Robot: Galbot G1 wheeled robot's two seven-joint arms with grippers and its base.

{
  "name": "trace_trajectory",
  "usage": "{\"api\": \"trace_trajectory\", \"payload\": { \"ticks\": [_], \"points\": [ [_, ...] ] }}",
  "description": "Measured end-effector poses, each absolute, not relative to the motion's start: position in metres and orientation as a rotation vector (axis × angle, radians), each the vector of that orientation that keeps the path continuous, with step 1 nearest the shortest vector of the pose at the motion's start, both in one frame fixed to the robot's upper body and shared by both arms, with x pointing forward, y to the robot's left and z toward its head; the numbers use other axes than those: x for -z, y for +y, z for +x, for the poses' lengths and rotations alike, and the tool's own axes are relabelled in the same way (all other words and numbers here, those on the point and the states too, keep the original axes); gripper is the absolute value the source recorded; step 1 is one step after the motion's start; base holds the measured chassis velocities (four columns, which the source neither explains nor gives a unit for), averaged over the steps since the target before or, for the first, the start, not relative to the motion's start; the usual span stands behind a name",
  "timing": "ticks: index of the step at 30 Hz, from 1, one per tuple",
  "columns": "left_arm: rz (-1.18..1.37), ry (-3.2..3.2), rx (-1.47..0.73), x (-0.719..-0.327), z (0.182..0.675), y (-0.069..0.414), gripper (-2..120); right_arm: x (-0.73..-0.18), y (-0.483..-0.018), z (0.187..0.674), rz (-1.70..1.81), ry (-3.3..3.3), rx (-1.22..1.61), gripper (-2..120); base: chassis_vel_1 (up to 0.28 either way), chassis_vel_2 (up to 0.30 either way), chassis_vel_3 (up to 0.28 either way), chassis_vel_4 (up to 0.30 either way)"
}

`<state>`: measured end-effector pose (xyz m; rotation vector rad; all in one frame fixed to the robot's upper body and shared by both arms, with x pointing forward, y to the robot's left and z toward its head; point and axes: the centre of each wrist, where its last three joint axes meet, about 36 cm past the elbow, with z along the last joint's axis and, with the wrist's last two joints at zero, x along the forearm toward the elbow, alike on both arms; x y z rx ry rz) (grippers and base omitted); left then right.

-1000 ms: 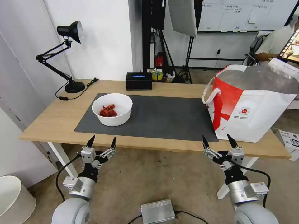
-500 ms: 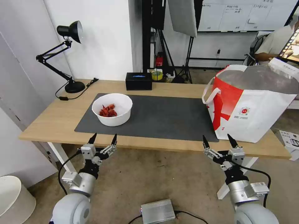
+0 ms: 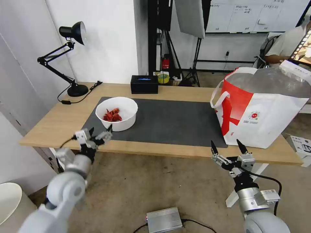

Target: Pick up the trash from the table and place it into the takeout bag.

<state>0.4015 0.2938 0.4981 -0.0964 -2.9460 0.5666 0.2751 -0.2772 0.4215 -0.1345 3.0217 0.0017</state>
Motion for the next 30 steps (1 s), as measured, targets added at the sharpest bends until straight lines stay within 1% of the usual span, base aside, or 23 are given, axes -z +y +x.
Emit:
{"api": "trace_trajectory", "payload": {
  "ticks": [5, 8, 10, 14, 20, 24, 30],
  "points": [
    [-0.078, -2.904, -0.606, -0.511, 0.412, 0.295, 100, -0.421, -0.277, 0.275, -0.135, 3.022, -0.002, 100, 0.000, 0.000, 0.000, 0.000],
    [-0.053, -2.821, -0.644, -0.531, 0.424, 0.293, 100, -0.421, -0.277, 0.275, -0.134, 3.022, -0.002, 100, 0.000, 0.000, 0.000, 0.000],
    [-0.041, -2.793, -0.637, -0.538, 0.428, 0.292, 100, -0.421, -0.277, 0.275, -0.134, 3.022, -0.002, 100, 0.000, 0.000, 0.000, 0.000],
    [0.059, -2.723, -0.586, -0.556, 0.450, 0.290, 100, -0.421, -0.277, 0.275, -0.135, 3.021, -0.002, 100, 0.000, 0.000, 0.000, 0.000],
    [0.108, -2.675, -0.536, -0.570, 0.472, 0.294, 100, -0.421, -0.277, 0.275, -0.134, 3.021, -0.002, 100, 0.000, 0.000, 0.000, 0.000],
    [0.135, -2.634, -0.572, -0.581, 0.493, 0.296, 100, -0.421, -0.277, 0.275, -0.134, 3.021, -0.002, 100, 0.000, 0.000, 0.000, 0.000],
    [0.145, -2.595, -0.597, -0.586, 0.509, 0.292, 100, -0.421, -0.277, 0.275, -0.134, 3.021, -0.002, 100, 0.000, 0.000, 0.000, 0.000]
  ]
}}
